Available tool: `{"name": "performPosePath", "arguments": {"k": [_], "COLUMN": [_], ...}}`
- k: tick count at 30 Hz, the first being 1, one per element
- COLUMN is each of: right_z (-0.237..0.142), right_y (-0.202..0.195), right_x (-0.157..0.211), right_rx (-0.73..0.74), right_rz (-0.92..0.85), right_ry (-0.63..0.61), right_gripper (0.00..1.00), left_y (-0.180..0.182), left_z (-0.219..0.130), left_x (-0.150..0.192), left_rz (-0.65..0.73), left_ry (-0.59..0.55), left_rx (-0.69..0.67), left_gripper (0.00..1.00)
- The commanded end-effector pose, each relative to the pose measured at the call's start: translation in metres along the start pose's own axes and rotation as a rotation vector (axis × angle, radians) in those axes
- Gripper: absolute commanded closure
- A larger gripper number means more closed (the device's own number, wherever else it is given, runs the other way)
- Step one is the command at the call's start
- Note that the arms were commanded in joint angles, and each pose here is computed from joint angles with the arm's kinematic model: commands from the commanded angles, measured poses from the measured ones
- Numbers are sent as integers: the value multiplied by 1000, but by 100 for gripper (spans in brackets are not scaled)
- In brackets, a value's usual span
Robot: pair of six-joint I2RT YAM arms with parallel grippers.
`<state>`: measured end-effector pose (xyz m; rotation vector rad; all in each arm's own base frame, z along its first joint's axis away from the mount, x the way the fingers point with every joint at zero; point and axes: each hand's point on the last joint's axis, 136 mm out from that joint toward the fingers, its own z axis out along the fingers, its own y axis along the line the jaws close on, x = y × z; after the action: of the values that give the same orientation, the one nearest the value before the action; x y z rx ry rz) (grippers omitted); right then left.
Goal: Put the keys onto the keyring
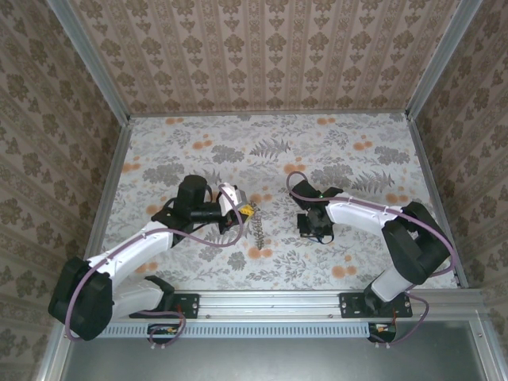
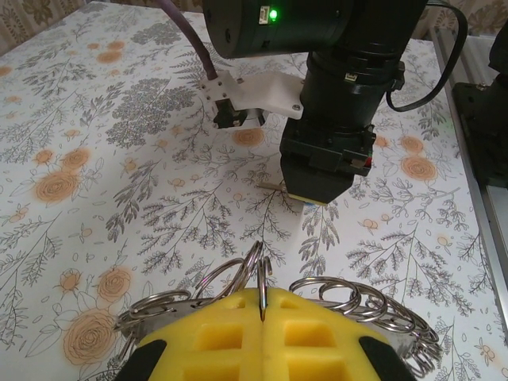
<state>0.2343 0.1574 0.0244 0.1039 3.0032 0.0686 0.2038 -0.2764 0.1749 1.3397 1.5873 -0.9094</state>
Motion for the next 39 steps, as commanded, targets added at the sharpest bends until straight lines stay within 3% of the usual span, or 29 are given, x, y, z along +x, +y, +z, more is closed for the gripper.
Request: {"name": "performPosePath", "arguments": {"k": [1, 10, 16, 20, 25, 27, 30, 35, 39], "right_z": [-8, -11, -23, -41, -100, -130, -164, -182, -197], "right_y": [-11, -14, -20, 2, 47, 65, 72, 81, 93], "right_x": [-1, -3, -12, -22, -28, -14, -1, 23, 22], "right_rx": [65, 62, 65, -75, -361, -471, -520, -598, -675], "right_rz": [19, 15, -42, -209, -543, -784, -978, -1165, -1153], "right_ry": [-18, -58, -134, -235, -523, -661, -795, -739, -786], "right_gripper": [79, 97, 100, 100, 100, 100, 100, 100, 100], "left_y": [-5, -8, -8, -9, -16, -20, -25, -27, -32], "left_z": [-3, 0, -1, -2, -7, -8, -6, 1, 9], "left_x": [-13, -10, -14, -17, -35, -43, -45, -50, -56], "left_rz": [49, 46, 50, 54, 110, 149, 196, 261, 291], "left_ry": [-26, -18, -28, -32, -69, -81, -56, -40, -39], "left_rx": [7, 13, 6, 9, 25, 39, 51, 31, 31], "left_gripper": [100, 100, 100, 100, 100, 100, 100, 100, 100]}}
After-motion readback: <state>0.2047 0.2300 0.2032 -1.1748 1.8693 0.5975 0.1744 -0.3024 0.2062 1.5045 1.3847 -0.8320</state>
